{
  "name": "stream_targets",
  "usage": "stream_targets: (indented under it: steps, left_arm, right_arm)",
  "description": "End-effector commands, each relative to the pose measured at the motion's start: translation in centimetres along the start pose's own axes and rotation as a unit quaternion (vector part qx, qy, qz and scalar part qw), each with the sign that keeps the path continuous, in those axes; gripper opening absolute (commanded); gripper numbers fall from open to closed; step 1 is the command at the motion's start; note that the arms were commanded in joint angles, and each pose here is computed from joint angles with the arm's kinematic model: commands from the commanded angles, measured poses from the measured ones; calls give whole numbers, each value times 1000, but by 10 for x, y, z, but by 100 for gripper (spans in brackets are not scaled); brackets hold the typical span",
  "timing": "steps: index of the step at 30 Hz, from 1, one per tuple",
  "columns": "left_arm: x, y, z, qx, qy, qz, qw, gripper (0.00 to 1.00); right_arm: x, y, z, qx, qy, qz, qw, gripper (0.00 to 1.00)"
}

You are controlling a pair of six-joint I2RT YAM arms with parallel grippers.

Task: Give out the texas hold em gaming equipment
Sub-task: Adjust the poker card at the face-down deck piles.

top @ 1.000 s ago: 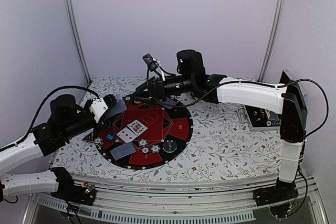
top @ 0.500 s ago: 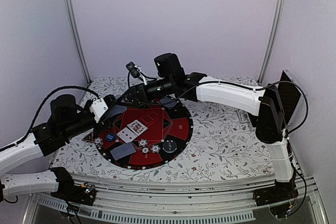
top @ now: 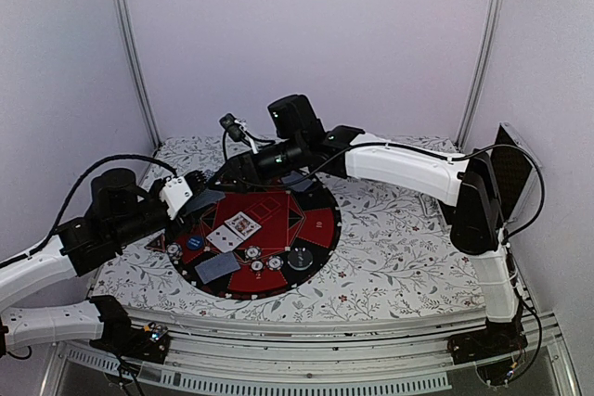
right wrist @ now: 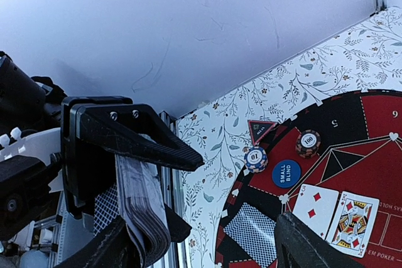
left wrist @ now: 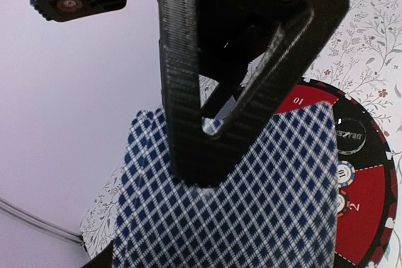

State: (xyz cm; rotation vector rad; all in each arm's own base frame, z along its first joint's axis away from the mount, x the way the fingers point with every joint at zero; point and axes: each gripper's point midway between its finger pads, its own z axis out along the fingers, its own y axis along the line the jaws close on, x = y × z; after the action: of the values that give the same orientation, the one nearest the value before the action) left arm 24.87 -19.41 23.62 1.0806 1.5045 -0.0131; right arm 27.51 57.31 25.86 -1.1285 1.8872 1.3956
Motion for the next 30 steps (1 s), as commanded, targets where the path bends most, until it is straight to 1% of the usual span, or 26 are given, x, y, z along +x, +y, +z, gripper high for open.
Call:
stream_targets:
  steps: [1,5,7,10,17,20,22,30]
  left_arm:
    - [-14,7,-3,-15,-29,-2,999,53]
    - [-13,7,-3,-16,-27,-2,1000,53]
    - [-13,7,-3,-16,-26,-2,1000,53]
    - [-13,8,-3,-18,-25,-2,1000,53]
    - [-12,9,-2,-20,-23,-3,1000,53]
    - [-12,9,-3,-20,-23,-3,1000,53]
    - [-12,9,-3,-20,-24,-3,1000,53]
    - [-13,9,-3,-21,-24,-3,999,53]
  right_arm:
    - [-10,14,-13,-1,4,-14,1000,74]
    - [-13,18,-18,-1,4,-18,1000,66]
    - [-13,22,-18,-12,5,-19,1000,60]
    - [-14,30,-19,-30,8,-18,999,48]
    - [-19,48,-23,-74,10,-8,997,15]
    - [-20,49,-25,-72,10,-5,997,5]
    - [-21,48,-27,-71,9,-4,997,3]
    - [-27,34,-46,-40,1,4,999,2]
